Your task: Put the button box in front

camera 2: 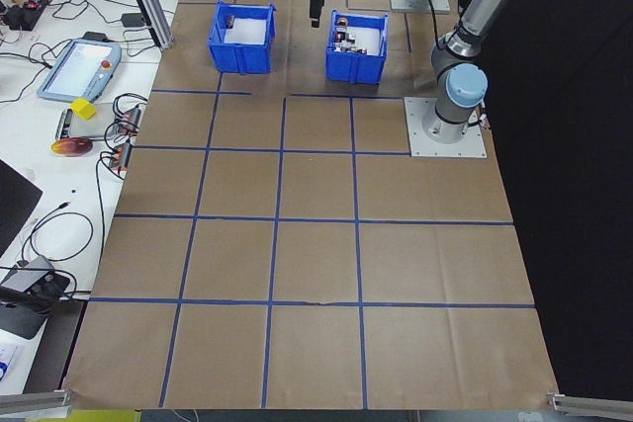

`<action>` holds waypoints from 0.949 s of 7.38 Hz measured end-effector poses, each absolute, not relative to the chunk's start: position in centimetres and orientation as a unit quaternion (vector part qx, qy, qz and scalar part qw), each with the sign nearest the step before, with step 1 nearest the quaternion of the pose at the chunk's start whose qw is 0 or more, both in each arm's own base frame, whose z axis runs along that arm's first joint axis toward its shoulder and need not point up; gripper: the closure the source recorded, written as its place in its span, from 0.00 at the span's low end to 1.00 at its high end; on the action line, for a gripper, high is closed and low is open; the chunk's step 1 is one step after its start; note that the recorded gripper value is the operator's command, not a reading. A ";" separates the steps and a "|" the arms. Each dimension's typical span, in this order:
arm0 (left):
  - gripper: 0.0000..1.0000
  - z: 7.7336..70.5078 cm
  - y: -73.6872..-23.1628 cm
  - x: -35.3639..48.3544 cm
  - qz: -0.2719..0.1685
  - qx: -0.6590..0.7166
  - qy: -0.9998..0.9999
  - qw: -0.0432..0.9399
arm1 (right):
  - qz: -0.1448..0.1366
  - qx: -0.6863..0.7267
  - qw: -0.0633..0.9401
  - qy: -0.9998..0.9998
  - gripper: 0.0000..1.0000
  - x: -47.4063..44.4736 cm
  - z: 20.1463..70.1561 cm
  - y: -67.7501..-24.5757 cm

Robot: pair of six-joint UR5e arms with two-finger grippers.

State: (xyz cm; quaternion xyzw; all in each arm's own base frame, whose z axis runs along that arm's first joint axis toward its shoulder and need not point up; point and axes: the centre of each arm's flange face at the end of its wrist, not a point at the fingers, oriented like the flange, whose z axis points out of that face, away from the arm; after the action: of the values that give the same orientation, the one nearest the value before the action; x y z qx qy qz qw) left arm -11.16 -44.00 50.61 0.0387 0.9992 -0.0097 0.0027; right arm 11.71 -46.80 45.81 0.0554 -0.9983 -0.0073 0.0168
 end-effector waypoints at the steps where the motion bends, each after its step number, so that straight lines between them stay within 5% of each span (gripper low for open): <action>1: 0.01 50.7 -43.7 -11.4 -0.010 -0.010 1.000 -0.001 | -0.011 0.060 0.015 -0.998 0.00 11.8 45.4 -48.2; 7: 0.01 44.8 -39.5 -17.2 0.023 -0.317 0.948 -0.008 | -0.017 0.309 0.008 -0.951 0.00 19.3 42.4 -58.1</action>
State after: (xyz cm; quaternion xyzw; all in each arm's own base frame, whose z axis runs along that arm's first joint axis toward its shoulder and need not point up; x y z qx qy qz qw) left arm -17.22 -39.50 44.75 -0.3174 0.9480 0.0226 -0.0077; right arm 19.31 -58.14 42.39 0.3086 -0.9510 -0.0166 0.0084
